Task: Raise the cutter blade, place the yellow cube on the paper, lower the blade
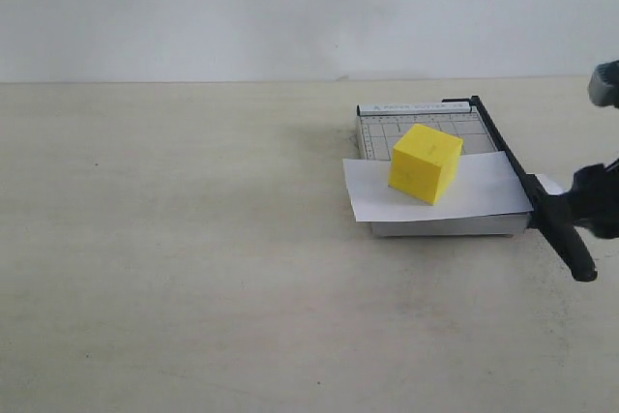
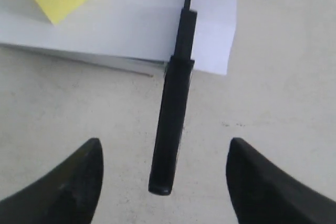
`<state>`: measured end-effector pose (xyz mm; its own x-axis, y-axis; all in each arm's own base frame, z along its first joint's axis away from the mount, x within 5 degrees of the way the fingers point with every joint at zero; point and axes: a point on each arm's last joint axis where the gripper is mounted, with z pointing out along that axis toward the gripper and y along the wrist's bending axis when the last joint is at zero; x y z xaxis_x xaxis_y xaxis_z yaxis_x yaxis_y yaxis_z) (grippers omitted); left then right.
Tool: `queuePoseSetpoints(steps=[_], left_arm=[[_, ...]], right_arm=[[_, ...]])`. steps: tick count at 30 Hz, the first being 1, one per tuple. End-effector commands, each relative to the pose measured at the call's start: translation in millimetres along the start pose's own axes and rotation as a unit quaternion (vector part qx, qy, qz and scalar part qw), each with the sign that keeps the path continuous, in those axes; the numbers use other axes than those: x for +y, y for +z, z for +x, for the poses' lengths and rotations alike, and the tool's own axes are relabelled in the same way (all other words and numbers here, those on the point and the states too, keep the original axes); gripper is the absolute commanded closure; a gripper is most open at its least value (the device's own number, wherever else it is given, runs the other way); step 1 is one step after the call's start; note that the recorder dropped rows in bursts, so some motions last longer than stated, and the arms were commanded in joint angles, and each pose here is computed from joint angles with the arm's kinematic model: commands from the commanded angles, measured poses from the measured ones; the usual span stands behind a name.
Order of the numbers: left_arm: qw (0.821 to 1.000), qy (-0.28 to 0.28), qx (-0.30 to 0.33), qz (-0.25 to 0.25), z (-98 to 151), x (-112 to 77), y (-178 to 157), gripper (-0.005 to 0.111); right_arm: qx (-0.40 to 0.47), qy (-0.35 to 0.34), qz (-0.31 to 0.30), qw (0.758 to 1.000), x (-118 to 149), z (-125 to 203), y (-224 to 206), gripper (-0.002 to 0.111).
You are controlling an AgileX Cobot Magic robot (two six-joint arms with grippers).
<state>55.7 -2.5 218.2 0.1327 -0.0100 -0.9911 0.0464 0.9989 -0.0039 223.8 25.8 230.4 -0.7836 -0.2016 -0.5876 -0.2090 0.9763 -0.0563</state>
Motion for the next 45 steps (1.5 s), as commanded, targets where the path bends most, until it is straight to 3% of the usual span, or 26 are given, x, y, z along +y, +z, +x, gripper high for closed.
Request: queuePoseSetpoints(steps=[1, 6, 7, 17, 25, 40, 45], left_arm=[[1.000, -0.002, -0.005, -0.002, 0.0, 0.2, -0.2, 0.102], [1.000, -0.002, -0.005, -0.002, 0.0, 0.2, -0.2, 0.102], [1.000, -0.002, -0.005, -0.002, 0.0, 0.2, -0.2, 0.102], [1.000, -0.002, -0.006, -0.002, -0.2, 0.2, -0.2, 0.102], [1.000, -0.002, -0.006, -0.002, -0.2, 0.2, -0.2, 0.102], [1.000, -0.002, -0.004, -0.002, 0.0, 0.2, -0.2, 0.102], [1.000, -0.002, -0.005, -0.002, -0.1, 0.2, -0.2, 0.102]], right_arm=[[-0.108, 0.016, -0.007, 0.994, 3.3, -4.6, -42.5, 0.063], [-0.223, 0.026, -0.029, 0.974, 11.9, 17.2, -88.4, 0.106], [-0.242, 0.030, -0.032, 0.969, 13.5, 25.3, -96.0, 0.108], [-0.368, 0.072, -0.058, 0.925, 26.2, 105.8, -134.3, 0.108], [-0.440, 0.078, -0.064, 0.893, 29.0, 125.3, -152.9, 0.108], [-0.446, 0.077, -0.064, 0.890, 29.2, 126.7, -154.4, 0.108], [-0.418, 0.066, -0.038, 0.905, 26.5, 135.1, -125.4, 0.108]])
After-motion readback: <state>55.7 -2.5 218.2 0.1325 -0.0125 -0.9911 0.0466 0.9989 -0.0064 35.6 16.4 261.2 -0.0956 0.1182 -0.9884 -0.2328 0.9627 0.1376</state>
